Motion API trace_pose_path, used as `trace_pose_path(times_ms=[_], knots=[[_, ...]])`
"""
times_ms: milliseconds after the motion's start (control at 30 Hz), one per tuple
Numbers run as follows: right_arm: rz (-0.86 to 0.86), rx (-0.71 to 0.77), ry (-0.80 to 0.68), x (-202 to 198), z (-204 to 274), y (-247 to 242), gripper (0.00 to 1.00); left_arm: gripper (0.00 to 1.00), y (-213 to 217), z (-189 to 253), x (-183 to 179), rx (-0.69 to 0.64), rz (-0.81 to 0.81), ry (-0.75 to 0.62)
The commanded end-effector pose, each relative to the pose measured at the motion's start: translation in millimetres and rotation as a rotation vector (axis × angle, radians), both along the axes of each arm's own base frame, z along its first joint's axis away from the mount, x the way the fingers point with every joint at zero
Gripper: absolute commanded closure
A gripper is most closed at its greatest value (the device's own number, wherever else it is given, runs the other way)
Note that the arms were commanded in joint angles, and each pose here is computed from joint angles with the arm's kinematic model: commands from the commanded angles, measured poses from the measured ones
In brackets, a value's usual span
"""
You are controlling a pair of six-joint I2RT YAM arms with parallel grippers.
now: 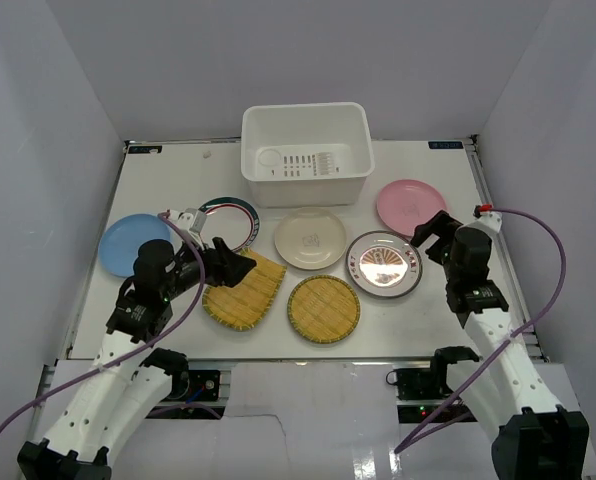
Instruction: Place the plates into the plastic bin on the countertop
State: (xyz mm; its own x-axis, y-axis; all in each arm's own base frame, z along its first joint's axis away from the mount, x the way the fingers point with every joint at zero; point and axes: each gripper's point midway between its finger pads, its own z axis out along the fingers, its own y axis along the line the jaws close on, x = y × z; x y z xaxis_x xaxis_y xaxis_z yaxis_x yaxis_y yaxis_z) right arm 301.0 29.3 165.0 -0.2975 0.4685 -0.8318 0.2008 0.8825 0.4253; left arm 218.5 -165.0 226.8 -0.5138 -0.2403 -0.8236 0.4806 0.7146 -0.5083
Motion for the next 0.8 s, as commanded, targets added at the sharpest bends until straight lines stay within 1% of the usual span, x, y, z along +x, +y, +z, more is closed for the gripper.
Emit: trace_pose_path(times_ms=[0,33,67,133,167,200,233,267,333,367,400,467,500,533,567,600,667,767], knots=[[-0.238,-0.123,0.014,13.4,-6.5,-47.3,0.05,0.14,-1.3,2.9,-6.4,0.021,-0.022,0.023],[-0.268,-0.140,0.030,15.2,-10.6,-53.1,0.06,0.05,0.6,2.8,-5.6,0.028,-0.010,0.033],[-0.321,-0.178,0.071,16.7,-22.1,-64.0,0.07,0.03,4.6,0.8,-2.3,0.044,0.018,0.042],[-0.378,-0.177,0.078,24.0,-24.3,-75.7,0.06,0.02,7.1,-2.3,-1.8,0.067,0.030,0.078],[-0.397,-0.173,0.115,27.9,-37.4,-79.1,0.05,0.02,6.5,-3.3,-2.5,0.070,0.024,0.089],[-0.423,-0.165,0.121,31.3,-39.8,-86.4,0.04,0.02,7.1,-8.0,-4.4,0.081,0.023,0.114],[-0.433,-0.155,0.120,37.7,-38.5,-88.5,0.04,0.02,7.6,-10.3,-3.2,0.079,0.038,0.143],[-0.440,-0.160,0.159,41.0,-52.5,-90.9,0.04,0.02,9.7,-11.8,-2.0,0.083,0.057,0.158],[-0.446,-0.143,0.168,51.9,-57.3,-91.7,0.02,0.02,16.2,-18.5,-0.6,0.108,0.100,0.203],[-0.437,-0.141,0.220,54.8,-75.0,-90.5,0.00,0.02,17.1,-16.6,2.5,0.115,0.114,0.215],[-0.462,-0.125,0.238,56.3,-80.9,-99.5,0.00,0.02,25.0,-22.0,5.1,0.147,0.161,0.243],[-0.435,-0.106,0.291,64.8,-99.4,-94.5,0.09,0.02,32.4,-28.6,12.7,0.183,0.221,0.297],[-0.433,-0.090,0.302,67.3,-104.3,-93.2,0.11,0.02,39.9,-37.3,13.2,0.217,0.261,0.337],[-0.424,-0.079,0.309,70.8,-108.5,-91.2,0.16,0.02,42.1,-43.0,13.8,0.236,0.274,0.368],[-0.397,-0.060,0.330,75.5,-117.5,-85.7,0.19,0.02,43.2,-45.6,15.0,0.247,0.283,0.389],[-0.389,-0.052,0.330,80.0,-117.6,-85.6,0.22,0.02,44.9,-57.2,13.6,0.270,0.296,0.446],[-0.379,-0.044,0.336,86.2,-119.0,-84.4,0.27,0.02,50.0,-65.4,14.4,0.292,0.330,0.483],[-0.356,-0.019,0.339,92.1,-122.5,-82.6,0.30,0.02,57.2,-73.5,17.7,0.297,0.398,0.511]])
